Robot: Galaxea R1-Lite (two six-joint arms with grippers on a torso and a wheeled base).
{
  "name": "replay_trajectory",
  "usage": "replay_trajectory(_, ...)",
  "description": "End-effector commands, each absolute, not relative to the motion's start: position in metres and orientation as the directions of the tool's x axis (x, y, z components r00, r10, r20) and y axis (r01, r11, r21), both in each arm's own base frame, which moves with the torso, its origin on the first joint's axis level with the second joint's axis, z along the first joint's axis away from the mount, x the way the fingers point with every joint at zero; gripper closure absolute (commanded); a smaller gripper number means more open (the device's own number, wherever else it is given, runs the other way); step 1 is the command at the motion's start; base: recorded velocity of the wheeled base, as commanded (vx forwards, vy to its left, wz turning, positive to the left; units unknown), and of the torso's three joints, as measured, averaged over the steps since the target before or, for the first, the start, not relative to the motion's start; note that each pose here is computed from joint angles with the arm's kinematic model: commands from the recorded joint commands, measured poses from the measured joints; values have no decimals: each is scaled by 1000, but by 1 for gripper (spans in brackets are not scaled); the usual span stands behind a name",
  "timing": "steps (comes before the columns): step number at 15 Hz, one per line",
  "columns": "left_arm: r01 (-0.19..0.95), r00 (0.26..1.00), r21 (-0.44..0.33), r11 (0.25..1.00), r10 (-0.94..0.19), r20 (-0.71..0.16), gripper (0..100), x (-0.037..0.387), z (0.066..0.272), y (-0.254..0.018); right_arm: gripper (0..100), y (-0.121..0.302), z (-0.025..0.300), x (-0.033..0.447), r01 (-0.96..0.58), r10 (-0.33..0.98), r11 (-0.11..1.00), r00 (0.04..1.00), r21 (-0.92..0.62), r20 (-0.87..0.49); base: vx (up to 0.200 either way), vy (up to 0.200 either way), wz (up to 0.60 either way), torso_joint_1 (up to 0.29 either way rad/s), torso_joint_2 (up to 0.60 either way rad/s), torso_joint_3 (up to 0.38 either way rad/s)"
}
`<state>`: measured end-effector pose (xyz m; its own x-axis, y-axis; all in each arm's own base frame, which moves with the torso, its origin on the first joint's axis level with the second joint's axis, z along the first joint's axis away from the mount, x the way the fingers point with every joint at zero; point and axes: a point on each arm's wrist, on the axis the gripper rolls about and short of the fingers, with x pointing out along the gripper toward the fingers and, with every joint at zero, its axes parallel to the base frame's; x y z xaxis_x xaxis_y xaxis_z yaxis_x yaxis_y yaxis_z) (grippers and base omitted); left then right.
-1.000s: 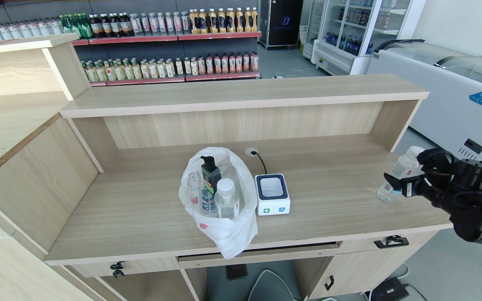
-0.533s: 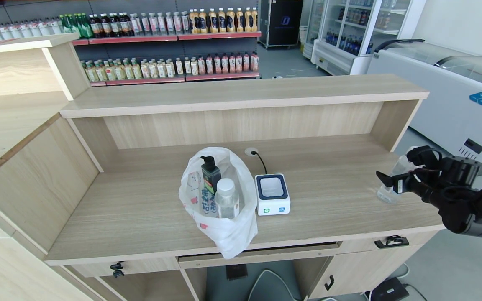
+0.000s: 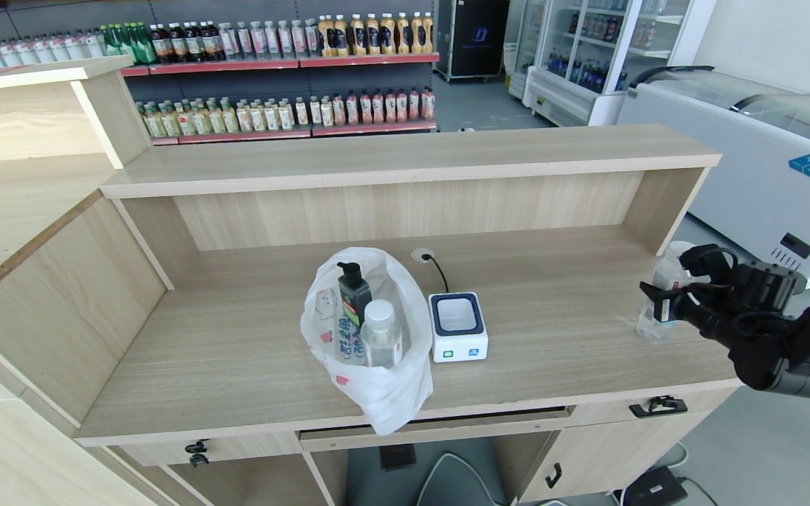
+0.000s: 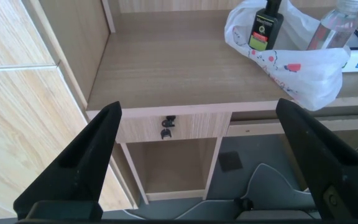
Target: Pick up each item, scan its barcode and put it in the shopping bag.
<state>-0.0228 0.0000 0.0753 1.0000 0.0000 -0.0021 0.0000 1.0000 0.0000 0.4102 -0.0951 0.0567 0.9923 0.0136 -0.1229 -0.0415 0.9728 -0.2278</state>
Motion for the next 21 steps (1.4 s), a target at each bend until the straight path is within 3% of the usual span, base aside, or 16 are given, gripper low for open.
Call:
replay_trajectory(1,0,1000,0,1000,0,-2,0,-23,75,0,100,-95,57,411,-41,14,972,993,-233,-117,0,0,0,0,0,0)
replay_trajectory(10,0,1000,0,1000,0,-2,0,-23,75,0,100,-91,45,395,-66,15,961,982,-268,-189,0,0,0,0,0,0)
replay_trajectory(12,0,1000,0,1000,0,-2,0,-23,75,0,100,-74,80,394,-74,47,979,989,-189,-144,0,0,0,0,0,0)
replay_trajectory(18,0,1000,0,1000,0,-2,0,-23,75,0,100,-39,243,349,-116,138,985,973,129,-183,0,0,0,0,0,0)
replay_trajectory(21,0,1000,0,1000,0,-2,0,-23,75,0,100,-6,292,302,-350,412,895,885,277,-214,0,0,0,0,0,0)
